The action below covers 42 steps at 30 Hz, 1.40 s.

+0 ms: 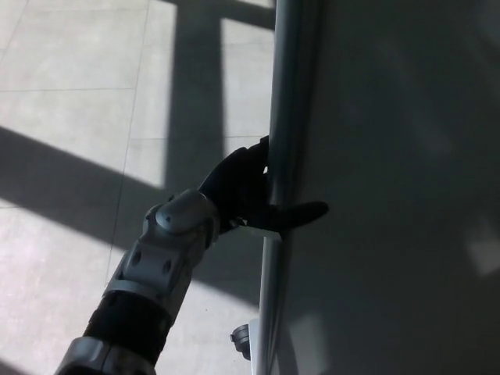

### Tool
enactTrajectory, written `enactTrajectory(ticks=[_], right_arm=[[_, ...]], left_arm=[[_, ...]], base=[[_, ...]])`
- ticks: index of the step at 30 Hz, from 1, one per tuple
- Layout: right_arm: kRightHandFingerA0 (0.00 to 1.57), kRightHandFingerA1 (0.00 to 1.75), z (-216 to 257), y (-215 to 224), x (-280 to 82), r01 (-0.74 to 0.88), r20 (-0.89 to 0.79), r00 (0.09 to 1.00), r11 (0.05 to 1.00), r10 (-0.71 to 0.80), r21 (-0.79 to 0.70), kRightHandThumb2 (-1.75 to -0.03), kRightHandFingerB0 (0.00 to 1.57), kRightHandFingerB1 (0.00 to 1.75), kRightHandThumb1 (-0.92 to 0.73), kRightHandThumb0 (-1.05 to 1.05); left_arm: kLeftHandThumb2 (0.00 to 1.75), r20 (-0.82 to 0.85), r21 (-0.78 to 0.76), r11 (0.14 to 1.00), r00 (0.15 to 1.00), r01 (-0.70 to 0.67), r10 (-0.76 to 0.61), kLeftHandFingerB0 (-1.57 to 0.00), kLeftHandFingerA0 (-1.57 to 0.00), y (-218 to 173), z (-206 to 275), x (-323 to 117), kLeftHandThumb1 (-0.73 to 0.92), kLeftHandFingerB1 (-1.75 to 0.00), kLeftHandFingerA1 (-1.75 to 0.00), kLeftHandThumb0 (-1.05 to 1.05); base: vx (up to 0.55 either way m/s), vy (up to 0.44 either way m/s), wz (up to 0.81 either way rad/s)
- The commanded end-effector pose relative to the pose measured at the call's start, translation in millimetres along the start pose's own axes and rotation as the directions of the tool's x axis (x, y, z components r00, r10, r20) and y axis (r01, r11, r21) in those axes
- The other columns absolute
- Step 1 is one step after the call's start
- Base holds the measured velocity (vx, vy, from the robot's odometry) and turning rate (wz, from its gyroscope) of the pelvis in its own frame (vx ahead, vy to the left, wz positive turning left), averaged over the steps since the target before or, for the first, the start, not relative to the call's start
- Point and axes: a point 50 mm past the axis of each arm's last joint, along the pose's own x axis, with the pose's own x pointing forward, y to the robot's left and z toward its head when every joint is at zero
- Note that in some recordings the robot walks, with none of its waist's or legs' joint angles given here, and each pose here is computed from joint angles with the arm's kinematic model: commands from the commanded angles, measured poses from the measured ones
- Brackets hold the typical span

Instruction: A white board is being place on the right hand side and parallel to the robot and the robot uses its left hand to grab on the leftside of the whiteboard and drag the whiteboard from the right hand side to the left hand side

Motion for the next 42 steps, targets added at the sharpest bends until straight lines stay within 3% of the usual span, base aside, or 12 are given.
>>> enactTrajectory(ticks=[1, 2, 3, 5, 6, 8, 9, 11, 14, 17, 31, 42], right_arm=[[0.83, 0.98, -2, -6, -3, 0.018, 0.011, 1.000, 1.000, -0.018, -0.010, -0.70, 0.31, 0.94, -0.76, -0.44], [0.80, 0.97, -4, -7, -3, 0.015, 0.003, 1.000, 1.000, -0.015, 0.003, -0.70, 0.31, 0.92, -0.76, -0.44], [0.90, 1.01, -4, -6, -3, 0.014, 0.003, 1.000, 1.000, -0.014, 0.000, -0.70, 0.31, 0.93, -0.76, -0.43], [0.82, 1.00, -4, -6, -4, 0.010, 0.005, 1.000, 1.000, -0.010, 0.000, -0.70, 0.32, 0.94, -0.76, -0.44], [0.85, 0.97, -5, -6, -4, 0.006, 0.002, 1.000, 1.000, -0.006, 0.005, -0.70, 0.32, 0.93, -0.77, -0.45], [0.88, 0.97, -5, -6, -4, 0.003, -0.003, 1.000, 1.000, -0.003, 0.006, -0.70, 0.32, 0.93, -0.78, -0.49], [0.88, 0.97, -5, -6, -4, 0.003, -0.002, 1.000, 1.000, -0.003, 0.008, -0.70, 0.32, 0.93, -0.78, -0.49], [0.81, 0.96, -4, -6, -3, 0.000, -0.002, 1.000, 1.000, 0.000, 0.028, -0.70, 0.34, 0.94, -0.76, -0.50], [0.97, 1.01, -2, -8, -1, 0.003, 0.003, 1.000, 1.000, -0.003, 0.027, -0.70, 0.34, 0.95, -0.77, -0.49], [0.85, 0.96, -3, -8, -1, 0.002, -0.004, 1.000, 0.999, -0.002, 0.036, -0.70, 0.36, 0.93, -0.77, -0.49], [0.89, 0.97, -1, -10, 1, -0.001, 0.001, 1.000, 0.999, 0.001, 0.052, -0.73, 0.50, 0.89, -0.75, -0.44], [0.92, 0.96, 4, -2, 4, -0.035, -0.002, 0.999, 0.999, 0.035, 0.040, -0.71, 0.59, 0.87, -0.77, -0.41]], left_arm=[[0.78, 0.044, 0.076, 0.993, 0.996, -0.087, 0.084, 0.00, -0.01, -7, 9, 9, 0.09, -0.50, -0.48, -0.35], [0.54, 0.047, 0.065, 0.994, 0.996, -0.082, 0.079, -0.06, -0.25, -13, 7, 12, 0.44, -0.25, -0.36, -0.69], [0.53, 0.046, 0.061, 0.995, 0.996, -0.084, 0.081, -0.04, -0.28, -15, 5, 12, 0.44, -0.25, -0.36, -0.69], [0.54, 0.042, 0.052, 0.995, 0.996, -0.087, 0.085, -0.04, -0.30, -17, 3, 13, 0.43, -0.25, -0.36, -0.67], [0.74, 0.042, 0.053, 0.995, 0.995, -0.088, 0.086, -0.04, -0.28, -17, 1, 13, 0.37, -0.17, -0.46, -0.65], [0.53, 0.040, 0.019, 0.996, 0.995, -0.091, 0.090, -0.14, -0.55, -19, -2, 13, 0.43, -0.27, -0.42, -0.55], [0.53, 0.044, -0.001, 0.995, 0.994, -0.100, 0.100, -0.14, -0.55, -19, -3, 12, 0.43, -0.27, -0.42, -0.55], [0.62, 0.078, -0.004, 0.989, 0.985, -0.151, 0.151, -0.67, -1.11, -21, -8, 10, 0.68, -0.42, -0.61, -0.28], [0.63, 0.097, 0.016, 0.982, 0.978, -0.189, 0.186, -0.86, -1.12, -18, -9, 8, 0.72, -0.49, -0.72, -0.26], [0.61, 0.100, -0.015, 0.977, 0.972, -0.213, 0.213, -0.90, -1.10, -13, -12, 4, 0.72, -0.52, -0.80, -0.24], [0.61, 0.060, 0.014, 0.946, 0.945, -0.323, 0.321, -0.89, -1.14, 39, -26, -28, 0.69, -0.53, -0.78, -0.19], [0.60, -0.004, -0.014, 0.972, 0.972, -0.236, 0.236, -0.87, -1.04, 89, -39, -75, 0.67, -0.53, -0.76, -0.24]], base=[[0.00, 0.000, 0.00], [0.00, 0.000, 0.00], [0.00, 0.000, 0.00], [0.00, 0.000, 0.00], [0.00, 0.000, 0.00], [0.00, 0.000, 0.00], [0.00, 0.000, 0.00], [0.00, 0.000, 0.00], [0.00, 0.000, 0.00], [0.00, 0.000, 0.00], [0.00, 0.000, 0.00], [0.00, 0.000, 0.00]])
